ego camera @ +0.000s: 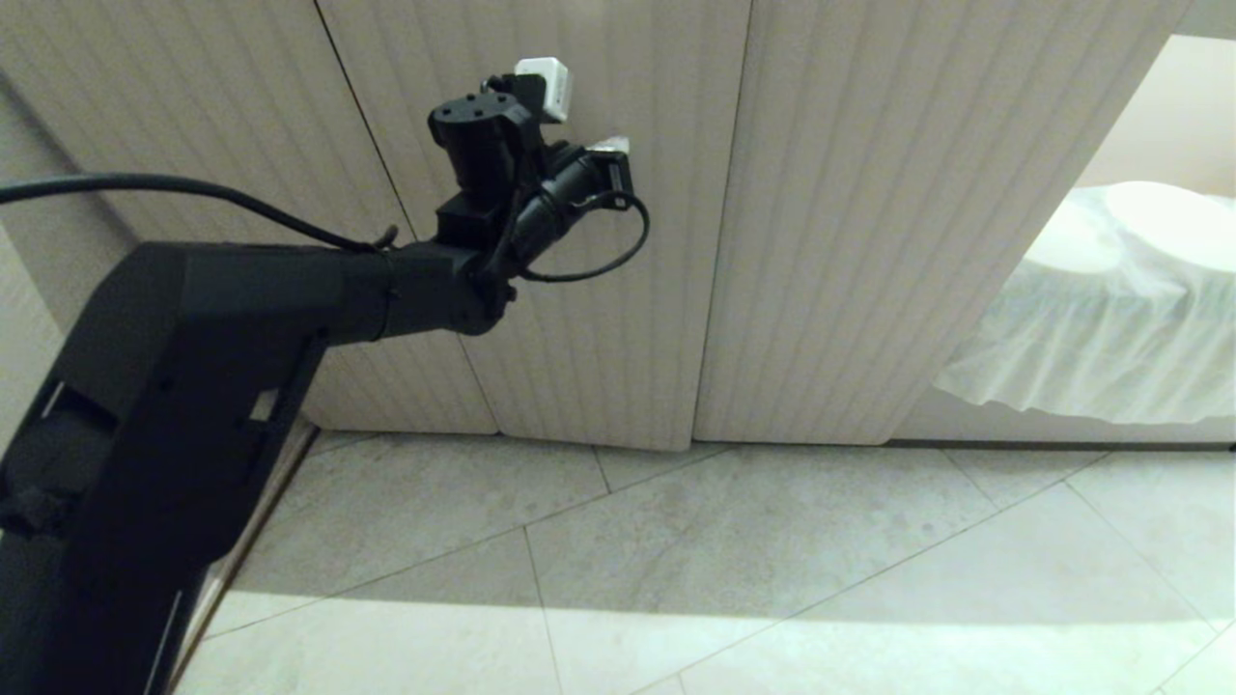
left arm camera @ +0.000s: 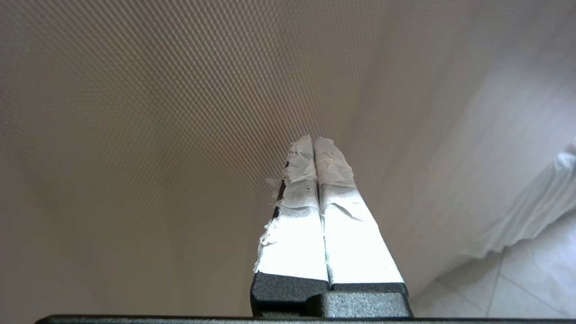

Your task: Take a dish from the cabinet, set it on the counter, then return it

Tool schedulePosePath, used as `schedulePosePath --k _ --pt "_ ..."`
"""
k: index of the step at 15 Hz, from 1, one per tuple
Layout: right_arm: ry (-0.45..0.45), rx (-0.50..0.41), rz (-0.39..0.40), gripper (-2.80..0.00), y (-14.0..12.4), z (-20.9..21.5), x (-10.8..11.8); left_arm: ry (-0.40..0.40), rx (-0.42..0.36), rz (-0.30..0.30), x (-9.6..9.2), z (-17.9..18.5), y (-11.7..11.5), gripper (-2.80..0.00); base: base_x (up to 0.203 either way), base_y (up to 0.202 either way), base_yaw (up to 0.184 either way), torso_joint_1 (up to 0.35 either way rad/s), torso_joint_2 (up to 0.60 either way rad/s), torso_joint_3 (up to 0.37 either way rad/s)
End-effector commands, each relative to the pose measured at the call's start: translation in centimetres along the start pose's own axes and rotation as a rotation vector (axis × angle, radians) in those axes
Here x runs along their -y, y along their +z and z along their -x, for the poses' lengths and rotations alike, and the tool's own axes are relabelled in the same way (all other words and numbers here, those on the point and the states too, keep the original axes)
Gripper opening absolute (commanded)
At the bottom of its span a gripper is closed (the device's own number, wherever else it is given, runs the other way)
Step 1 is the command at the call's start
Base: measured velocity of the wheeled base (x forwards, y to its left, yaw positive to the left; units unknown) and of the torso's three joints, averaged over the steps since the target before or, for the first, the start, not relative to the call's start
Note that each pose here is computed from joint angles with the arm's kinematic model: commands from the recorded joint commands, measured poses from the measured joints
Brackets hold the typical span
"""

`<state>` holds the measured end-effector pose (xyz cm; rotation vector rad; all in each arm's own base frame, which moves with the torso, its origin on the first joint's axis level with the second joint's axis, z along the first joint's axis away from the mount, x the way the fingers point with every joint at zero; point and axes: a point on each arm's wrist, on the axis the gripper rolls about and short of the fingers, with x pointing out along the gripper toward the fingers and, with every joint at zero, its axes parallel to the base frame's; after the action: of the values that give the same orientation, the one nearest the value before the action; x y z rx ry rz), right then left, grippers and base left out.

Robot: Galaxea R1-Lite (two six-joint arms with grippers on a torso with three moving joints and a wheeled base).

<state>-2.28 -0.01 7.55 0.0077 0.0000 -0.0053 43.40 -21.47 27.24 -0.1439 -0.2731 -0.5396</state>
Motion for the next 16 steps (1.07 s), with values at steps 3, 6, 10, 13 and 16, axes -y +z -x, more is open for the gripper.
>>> schedulePosePath --k 3,6,10,13,16 --pt "0.000 0.000 0.000 -2.80 0.0 0.0 0.0 0.005 -0.028 -0.025 0.4 3.2 4.6 -2.80 0.000 0.000 0.000 0.000 0.00 0.000" --pt "0.001 0.000 0.000 -2.80 0.0 0.0 0.0 0.004 -0.119 -0.030 0.9 6.9 6.4 -2.80 0.000 0.000 0.000 0.000 0.00 0.000" --pt "0.000 0.001 0.000 -2.80 0.0 0.0 0.0 0.025 -0.274 -0.026 0.9 12.5 6.8 -2.80 0.000 0.000 0.000 0.000 0.00 0.000" --pt "-0.001 0.001 0.000 -2.80 0.0 0.0 0.0 0.057 -0.360 -0.071 0.2 16.8 6.1 -2.80 0.000 0.000 0.000 0.000 0.00 0.000" --pt "0.000 0.001 0.000 -2.80 0.0 0.0 0.0 0.083 -0.390 -0.094 0.0 21.2 6.4 -2.80 0.000 0.000 0.000 0.000 0.00 0.000"
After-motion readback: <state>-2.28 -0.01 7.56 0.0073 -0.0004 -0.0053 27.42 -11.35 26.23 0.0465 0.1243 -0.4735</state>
